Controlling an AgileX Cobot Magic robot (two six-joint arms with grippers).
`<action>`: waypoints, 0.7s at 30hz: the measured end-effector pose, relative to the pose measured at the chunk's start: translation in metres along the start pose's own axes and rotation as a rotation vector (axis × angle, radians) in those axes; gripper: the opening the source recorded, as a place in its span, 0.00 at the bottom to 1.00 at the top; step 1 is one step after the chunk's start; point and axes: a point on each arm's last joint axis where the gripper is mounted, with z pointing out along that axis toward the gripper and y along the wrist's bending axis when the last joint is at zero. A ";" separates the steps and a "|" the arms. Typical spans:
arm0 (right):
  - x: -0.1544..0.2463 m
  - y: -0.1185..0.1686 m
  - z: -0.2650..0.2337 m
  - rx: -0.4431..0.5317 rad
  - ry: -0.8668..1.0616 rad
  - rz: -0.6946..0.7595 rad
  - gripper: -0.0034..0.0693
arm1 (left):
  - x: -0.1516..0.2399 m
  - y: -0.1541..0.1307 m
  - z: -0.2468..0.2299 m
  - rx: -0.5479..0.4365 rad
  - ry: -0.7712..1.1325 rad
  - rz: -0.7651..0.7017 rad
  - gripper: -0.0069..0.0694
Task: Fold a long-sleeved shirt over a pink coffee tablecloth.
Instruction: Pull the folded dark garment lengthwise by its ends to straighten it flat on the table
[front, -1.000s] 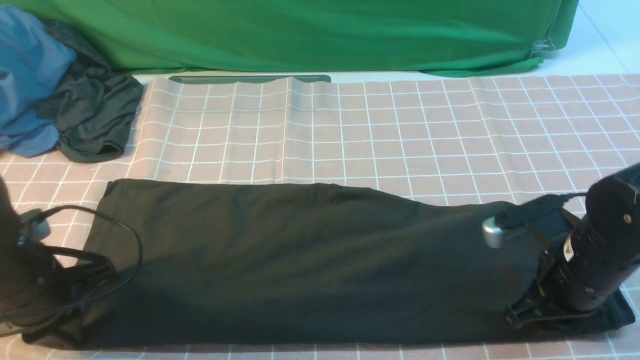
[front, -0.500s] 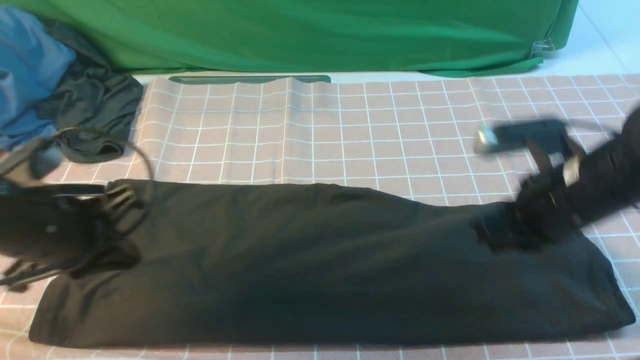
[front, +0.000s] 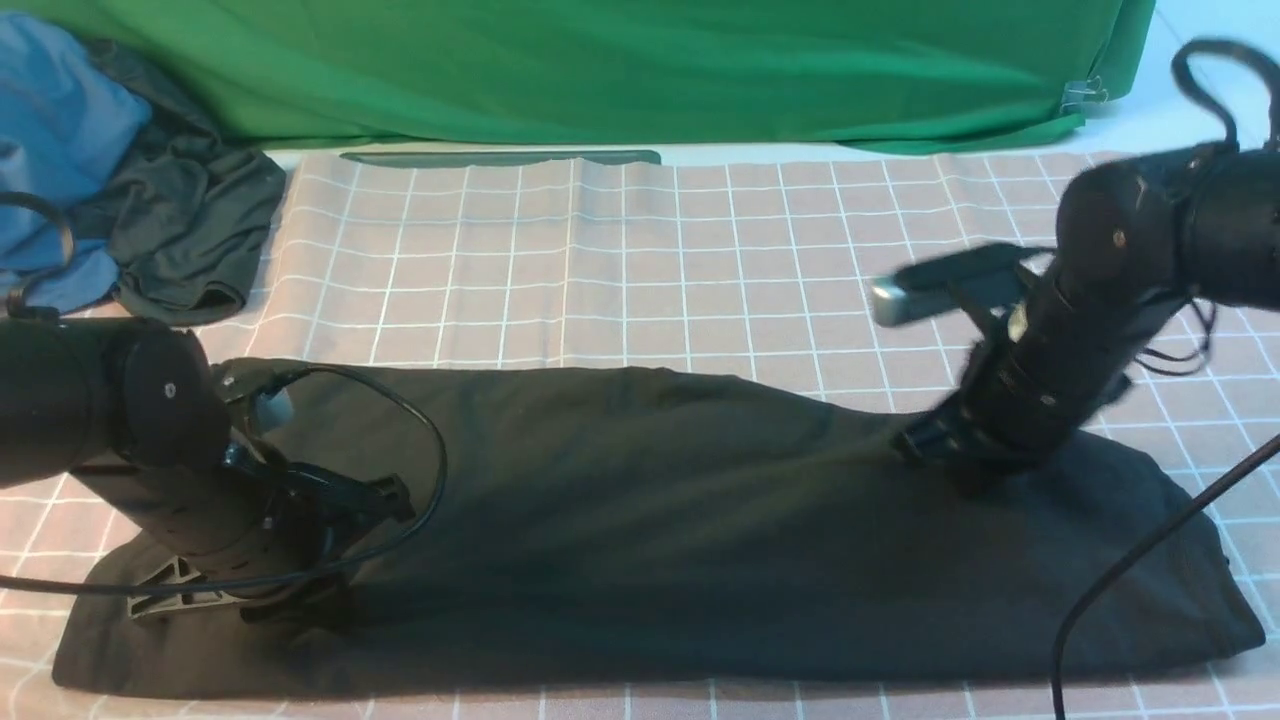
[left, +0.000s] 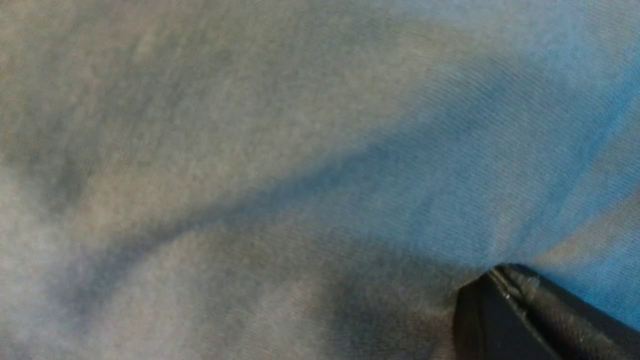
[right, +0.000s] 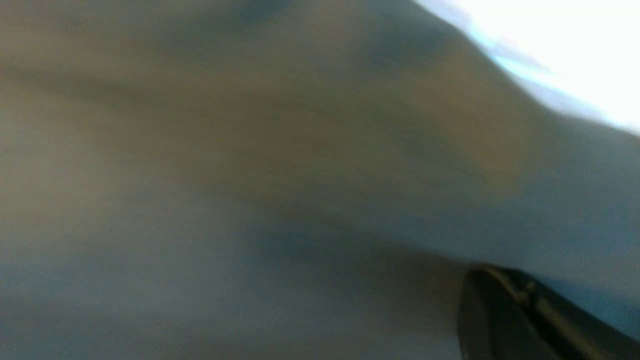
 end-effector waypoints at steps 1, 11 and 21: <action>0.001 -0.002 0.001 0.006 0.008 0.006 0.10 | 0.001 0.001 0.000 0.000 -0.001 -0.002 0.11; 0.030 -0.046 0.006 0.046 0.216 0.097 0.11 | 0.007 0.003 -0.005 0.029 -0.031 -0.015 0.11; 0.016 -0.022 -0.075 -0.108 -0.158 0.057 0.12 | -0.012 -0.013 -0.080 0.142 -0.195 0.012 0.11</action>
